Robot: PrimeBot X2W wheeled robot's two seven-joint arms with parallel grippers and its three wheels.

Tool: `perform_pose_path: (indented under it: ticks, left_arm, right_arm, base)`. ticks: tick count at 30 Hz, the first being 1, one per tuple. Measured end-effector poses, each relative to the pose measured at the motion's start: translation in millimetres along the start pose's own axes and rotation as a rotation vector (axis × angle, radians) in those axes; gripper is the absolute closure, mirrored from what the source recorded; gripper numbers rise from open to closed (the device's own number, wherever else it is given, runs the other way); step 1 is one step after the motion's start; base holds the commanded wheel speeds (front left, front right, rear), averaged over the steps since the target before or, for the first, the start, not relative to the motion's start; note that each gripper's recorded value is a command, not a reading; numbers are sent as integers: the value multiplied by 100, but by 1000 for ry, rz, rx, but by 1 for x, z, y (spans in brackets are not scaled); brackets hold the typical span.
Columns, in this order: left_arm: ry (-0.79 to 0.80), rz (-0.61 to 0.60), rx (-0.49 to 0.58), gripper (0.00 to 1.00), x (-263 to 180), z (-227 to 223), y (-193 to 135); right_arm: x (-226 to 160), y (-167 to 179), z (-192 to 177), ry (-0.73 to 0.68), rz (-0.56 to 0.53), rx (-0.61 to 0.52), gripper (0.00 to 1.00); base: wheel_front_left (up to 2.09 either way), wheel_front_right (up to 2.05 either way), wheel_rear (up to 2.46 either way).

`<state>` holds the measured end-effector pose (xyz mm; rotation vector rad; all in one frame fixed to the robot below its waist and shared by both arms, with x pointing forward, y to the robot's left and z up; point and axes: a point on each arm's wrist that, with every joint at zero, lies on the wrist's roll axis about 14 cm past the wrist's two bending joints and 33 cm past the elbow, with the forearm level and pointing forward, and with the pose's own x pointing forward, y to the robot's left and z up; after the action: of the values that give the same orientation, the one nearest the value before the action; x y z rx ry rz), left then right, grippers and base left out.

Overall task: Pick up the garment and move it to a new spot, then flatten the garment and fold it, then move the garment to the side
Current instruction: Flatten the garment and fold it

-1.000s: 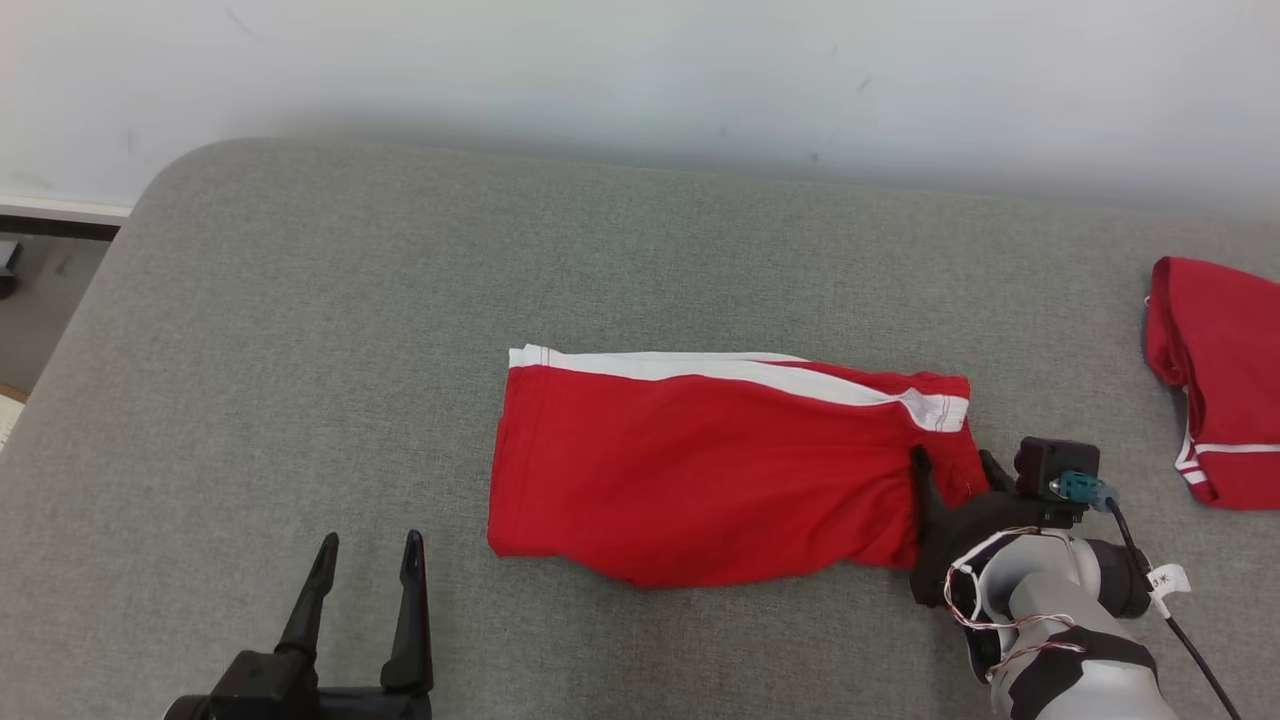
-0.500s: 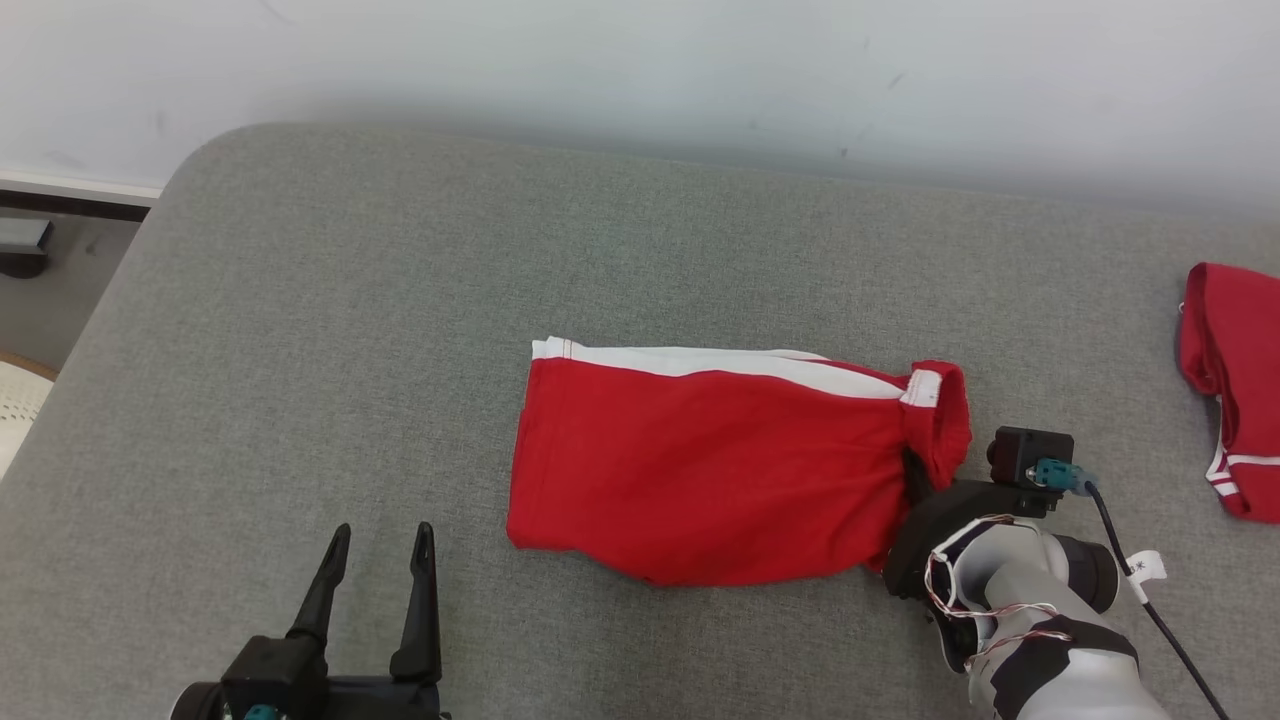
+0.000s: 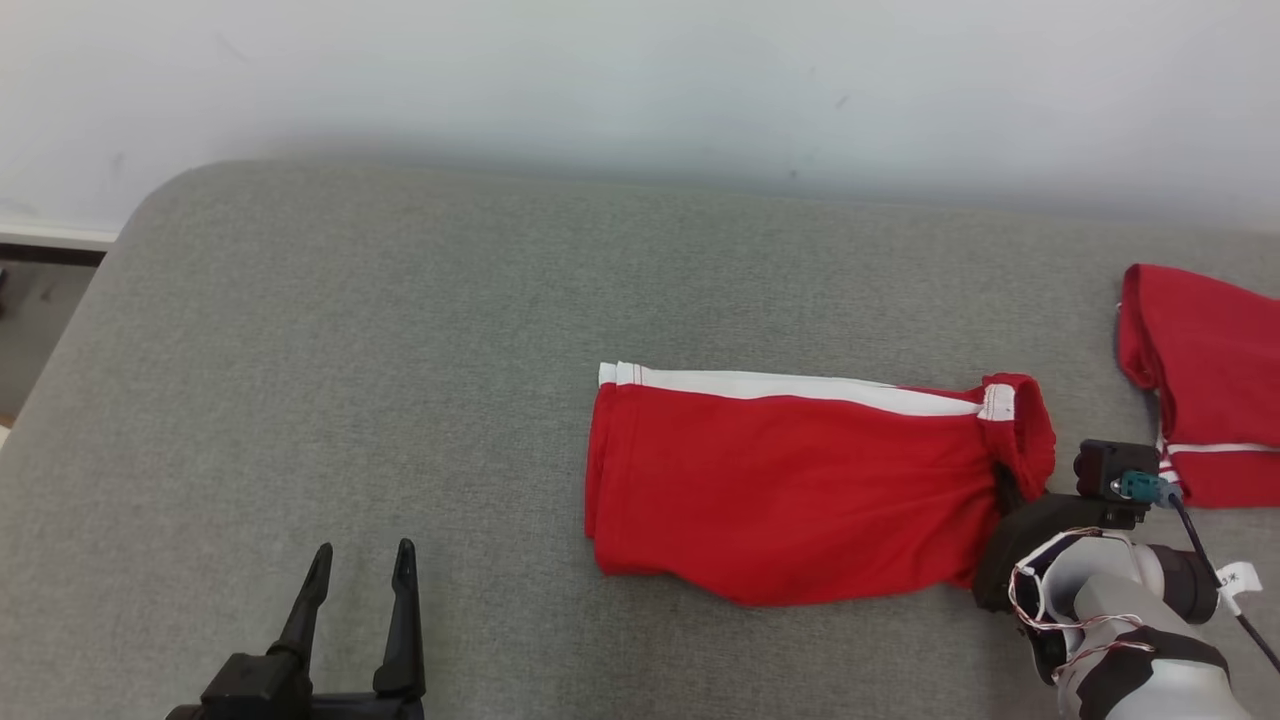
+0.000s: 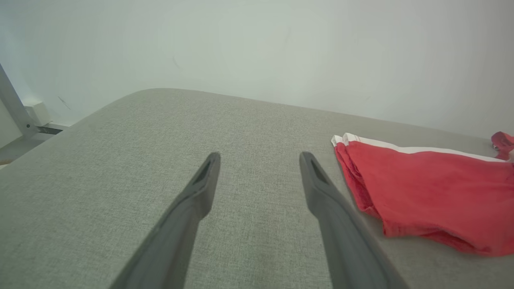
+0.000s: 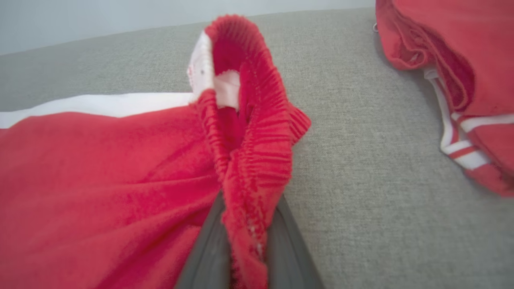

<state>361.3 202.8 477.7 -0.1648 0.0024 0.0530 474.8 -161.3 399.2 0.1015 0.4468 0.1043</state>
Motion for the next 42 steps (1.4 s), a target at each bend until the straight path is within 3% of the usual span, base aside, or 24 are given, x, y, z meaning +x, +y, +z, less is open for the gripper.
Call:
perform_pose_path:
  ticks: [4,11,20,27,42]
  left_arm:
    - [-3,-23,-4,0,3,1,-7]
    - [14,-45,-13,0,1,-5,-14]
    - [10,-44,-34,0,-6,-4,-15]
    - [20,-19,-49,0,-17,-7,-10]
    - [34,16,-81,0,-24,-11,-6]
  right_arm:
    - [-3,-5,5,12,1,-22,100]
    - [-3,22,33,-5,91,7,100]
    - [-19,89,66,23,332,244,100]
    - [-25,139,65,93,462,380,100]
    - [0,205,43,209,511,329,100]
  base:
    - [0,0,0]
    - [0,0,0]
    - [0,0,0]
    - [0,0,0]
    - [0,0,0]
